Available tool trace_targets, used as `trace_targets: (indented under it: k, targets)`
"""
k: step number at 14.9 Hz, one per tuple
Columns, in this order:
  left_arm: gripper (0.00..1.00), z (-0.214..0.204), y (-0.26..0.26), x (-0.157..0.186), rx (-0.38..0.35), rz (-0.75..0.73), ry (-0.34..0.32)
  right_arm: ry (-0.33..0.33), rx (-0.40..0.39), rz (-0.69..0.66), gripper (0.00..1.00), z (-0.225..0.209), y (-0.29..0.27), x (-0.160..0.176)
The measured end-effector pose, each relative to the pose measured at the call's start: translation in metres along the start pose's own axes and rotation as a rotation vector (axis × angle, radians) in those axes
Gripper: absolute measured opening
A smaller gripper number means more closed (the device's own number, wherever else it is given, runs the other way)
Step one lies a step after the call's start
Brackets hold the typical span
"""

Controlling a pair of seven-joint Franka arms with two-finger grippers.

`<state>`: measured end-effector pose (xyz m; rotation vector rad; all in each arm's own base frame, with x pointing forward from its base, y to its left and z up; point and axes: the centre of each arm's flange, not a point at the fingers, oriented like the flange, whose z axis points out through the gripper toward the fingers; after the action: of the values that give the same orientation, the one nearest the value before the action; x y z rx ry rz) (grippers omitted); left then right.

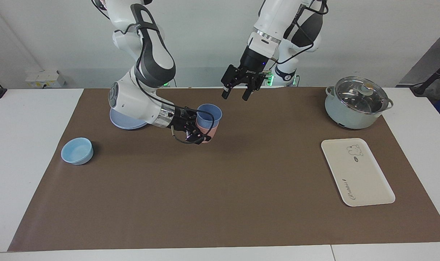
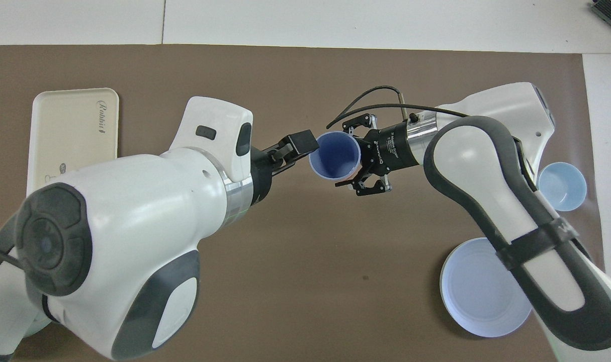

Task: Place cup on tray
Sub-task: 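Grasp the inner blue cup rim with the left gripper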

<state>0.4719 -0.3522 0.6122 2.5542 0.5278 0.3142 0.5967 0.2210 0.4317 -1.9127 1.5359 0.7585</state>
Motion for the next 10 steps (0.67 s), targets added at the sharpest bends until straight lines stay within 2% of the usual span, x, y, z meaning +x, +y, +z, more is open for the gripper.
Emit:
trace_targets:
  k: [5,10]
  targets:
    - [0.9,0.033,0.001,-0.01,0.028,0.016,-0.026,0.0,-0.003,-0.004,0.79,0.003,0.001,-0.003]
    - [0.84,0.071,0.0,-0.008,0.042,0.026,-0.022,0.0,-0.003,-0.004,0.79,0.003,0.001,-0.003]
